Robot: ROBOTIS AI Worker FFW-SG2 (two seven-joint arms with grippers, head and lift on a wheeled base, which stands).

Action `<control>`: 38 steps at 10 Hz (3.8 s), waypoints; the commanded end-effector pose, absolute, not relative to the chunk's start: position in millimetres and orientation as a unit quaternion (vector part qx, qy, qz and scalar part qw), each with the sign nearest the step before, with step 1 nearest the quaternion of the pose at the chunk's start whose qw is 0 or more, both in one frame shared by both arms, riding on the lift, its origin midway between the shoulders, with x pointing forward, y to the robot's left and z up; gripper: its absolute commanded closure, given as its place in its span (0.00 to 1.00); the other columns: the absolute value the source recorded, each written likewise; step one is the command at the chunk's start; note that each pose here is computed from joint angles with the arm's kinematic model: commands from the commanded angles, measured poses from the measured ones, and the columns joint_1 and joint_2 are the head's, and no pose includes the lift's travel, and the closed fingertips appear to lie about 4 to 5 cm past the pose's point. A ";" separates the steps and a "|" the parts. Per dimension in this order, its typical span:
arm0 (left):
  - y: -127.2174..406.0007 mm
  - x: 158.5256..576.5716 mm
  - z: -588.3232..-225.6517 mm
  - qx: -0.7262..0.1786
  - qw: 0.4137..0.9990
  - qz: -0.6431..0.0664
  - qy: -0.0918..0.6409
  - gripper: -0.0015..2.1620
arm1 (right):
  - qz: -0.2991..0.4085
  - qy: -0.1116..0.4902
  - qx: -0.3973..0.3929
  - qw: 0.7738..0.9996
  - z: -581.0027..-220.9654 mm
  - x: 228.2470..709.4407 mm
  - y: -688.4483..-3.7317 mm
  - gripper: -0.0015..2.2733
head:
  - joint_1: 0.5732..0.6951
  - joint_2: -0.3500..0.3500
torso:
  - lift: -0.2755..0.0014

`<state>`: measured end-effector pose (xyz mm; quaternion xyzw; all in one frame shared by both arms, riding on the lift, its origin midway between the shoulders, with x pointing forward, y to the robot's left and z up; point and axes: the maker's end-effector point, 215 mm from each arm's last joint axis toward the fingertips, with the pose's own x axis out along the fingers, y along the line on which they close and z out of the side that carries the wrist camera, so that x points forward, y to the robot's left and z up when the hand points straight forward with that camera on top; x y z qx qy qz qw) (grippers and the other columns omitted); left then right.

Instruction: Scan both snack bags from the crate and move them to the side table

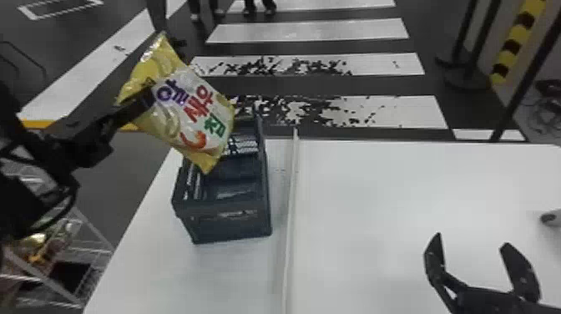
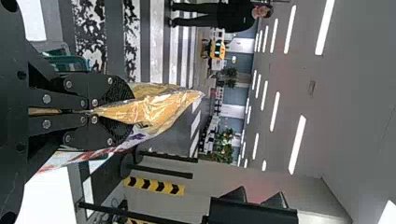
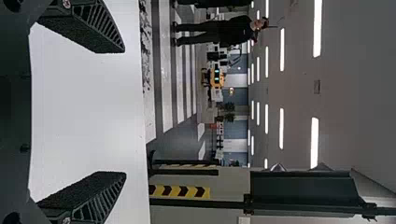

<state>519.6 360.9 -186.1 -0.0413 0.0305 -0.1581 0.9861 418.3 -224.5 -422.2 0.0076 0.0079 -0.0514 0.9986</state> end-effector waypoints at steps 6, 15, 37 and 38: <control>358.5 506.8 -227.6 -0.082 0.980 -0.169 0.071 0.99 | -0.045 0.013 0.006 0.999 -422.1 418.1 -217.9 0.02 | 1.00 0.75 | 0.64; 375.3 466.5 -186.8 -0.234 0.950 -0.205 0.018 0.99 | -0.029 0.028 -0.004 0.999 -426.8 419.1 -200.0 0.02 | 1.00 0.82 | 0.64; -44.5 467.2 -417.9 -0.151 0.846 -0.473 0.193 0.95 | -0.084 -0.005 -0.031 0.996 -390.8 411.3 -259.1 0.02 | 1.00 0.00 | 0.64; -53.9 463.8 -426.2 -0.129 0.848 -0.473 0.200 0.62 | -0.084 -0.005 -0.031 0.996 -390.8 411.3 -259.1 0.02 | 1.00 0.00 | 0.64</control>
